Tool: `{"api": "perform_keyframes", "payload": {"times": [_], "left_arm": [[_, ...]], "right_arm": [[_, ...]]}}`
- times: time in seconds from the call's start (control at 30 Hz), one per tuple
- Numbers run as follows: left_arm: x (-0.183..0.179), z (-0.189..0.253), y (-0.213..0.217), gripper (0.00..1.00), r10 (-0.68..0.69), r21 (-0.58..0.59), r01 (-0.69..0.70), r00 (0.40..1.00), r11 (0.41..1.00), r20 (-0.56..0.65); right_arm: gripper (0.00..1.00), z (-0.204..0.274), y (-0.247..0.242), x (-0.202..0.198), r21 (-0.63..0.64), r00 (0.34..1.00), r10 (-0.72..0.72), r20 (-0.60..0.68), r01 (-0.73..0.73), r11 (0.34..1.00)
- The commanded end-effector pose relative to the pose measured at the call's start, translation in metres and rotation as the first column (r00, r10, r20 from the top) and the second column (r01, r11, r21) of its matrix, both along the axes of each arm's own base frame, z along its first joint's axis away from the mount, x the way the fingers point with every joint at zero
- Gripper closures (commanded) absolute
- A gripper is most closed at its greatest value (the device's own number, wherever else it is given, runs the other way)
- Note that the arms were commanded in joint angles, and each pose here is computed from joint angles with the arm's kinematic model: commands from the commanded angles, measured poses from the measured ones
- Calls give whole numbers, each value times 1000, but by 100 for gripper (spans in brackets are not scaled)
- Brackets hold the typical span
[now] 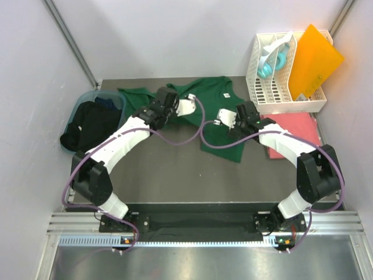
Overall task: Fold and stack the t-shirts
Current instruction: Flatten out the tshirt
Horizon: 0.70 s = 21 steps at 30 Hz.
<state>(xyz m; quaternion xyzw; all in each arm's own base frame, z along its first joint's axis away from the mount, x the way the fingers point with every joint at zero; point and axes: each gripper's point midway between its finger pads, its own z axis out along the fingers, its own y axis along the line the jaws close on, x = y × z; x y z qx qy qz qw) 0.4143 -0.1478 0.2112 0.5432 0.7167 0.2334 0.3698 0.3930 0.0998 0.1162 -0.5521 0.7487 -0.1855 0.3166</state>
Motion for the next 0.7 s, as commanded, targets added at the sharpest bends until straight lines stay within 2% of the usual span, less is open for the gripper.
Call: {"api": "perform_keyframes", "payload": {"times": [0.0, 0.17, 0.4, 0.67], "left_arm": [[15, 48, -8, 100, -52, 11, 51, 989, 999, 142], [24, 49, -8, 100, -41, 24, 37, 981, 999, 190], [37, 38, -12, 100, -34, 37, 27, 978, 999, 204], [49, 29, -18, 100, -46, 58, 35, 978, 998, 204]], "right_arm": [[11, -6, 18, -2, 63, 995, 60, -84, -55, 997], [12, -15, 22, -17, 33, 977, 166, -135, -163, 986], [16, -45, 26, -60, -44, 918, 316, -238, -336, 941], [15, -48, 50, -103, -25, 855, 425, -296, -452, 892]]}}
